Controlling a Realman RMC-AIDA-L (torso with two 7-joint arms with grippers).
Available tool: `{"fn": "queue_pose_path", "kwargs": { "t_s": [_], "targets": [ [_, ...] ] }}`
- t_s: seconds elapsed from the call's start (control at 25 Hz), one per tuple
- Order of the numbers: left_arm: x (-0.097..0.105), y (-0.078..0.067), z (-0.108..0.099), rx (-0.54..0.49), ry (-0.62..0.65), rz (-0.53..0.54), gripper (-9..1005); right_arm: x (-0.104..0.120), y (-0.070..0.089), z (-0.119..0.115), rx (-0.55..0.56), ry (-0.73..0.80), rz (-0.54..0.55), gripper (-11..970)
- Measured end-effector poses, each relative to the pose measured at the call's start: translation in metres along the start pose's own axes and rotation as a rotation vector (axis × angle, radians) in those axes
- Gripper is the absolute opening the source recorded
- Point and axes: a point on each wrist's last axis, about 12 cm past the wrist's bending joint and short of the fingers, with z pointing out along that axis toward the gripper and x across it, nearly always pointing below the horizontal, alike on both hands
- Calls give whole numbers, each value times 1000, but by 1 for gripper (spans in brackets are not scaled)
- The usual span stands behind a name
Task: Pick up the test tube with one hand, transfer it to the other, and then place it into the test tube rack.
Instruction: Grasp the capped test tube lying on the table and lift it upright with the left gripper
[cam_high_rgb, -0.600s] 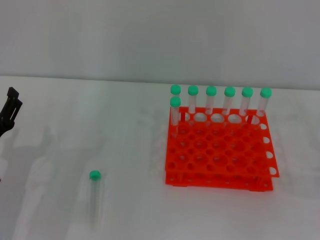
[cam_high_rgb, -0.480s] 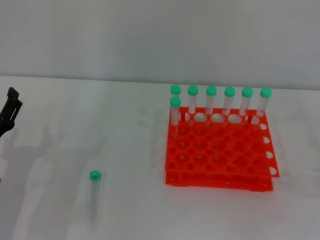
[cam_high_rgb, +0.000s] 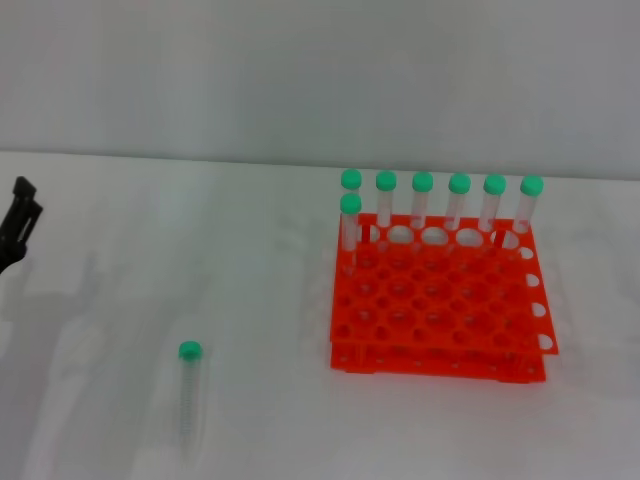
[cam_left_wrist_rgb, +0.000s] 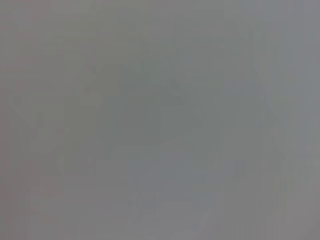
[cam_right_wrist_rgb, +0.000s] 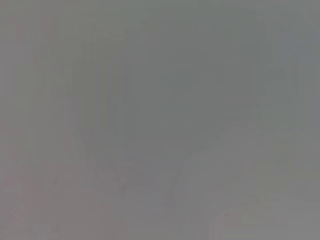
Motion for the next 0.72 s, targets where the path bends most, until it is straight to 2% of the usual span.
{"fn": "queue_pose_path", "kwargs": {
  "t_s": [0.24, 0.52, 0.72],
  "targets": [
    [-3, 16, -12, -95, -34, -53, 888, 0, 0, 0, 0, 0, 1, 843],
    [-3, 22, -22, -86, -26, -154, 887, -4, 3, 4, -9, -13, 3, 843],
    [-4, 19, -19, -34, -14, -185, 887, -6, 5, 6, -16, -17, 1, 843]
  ]
}}
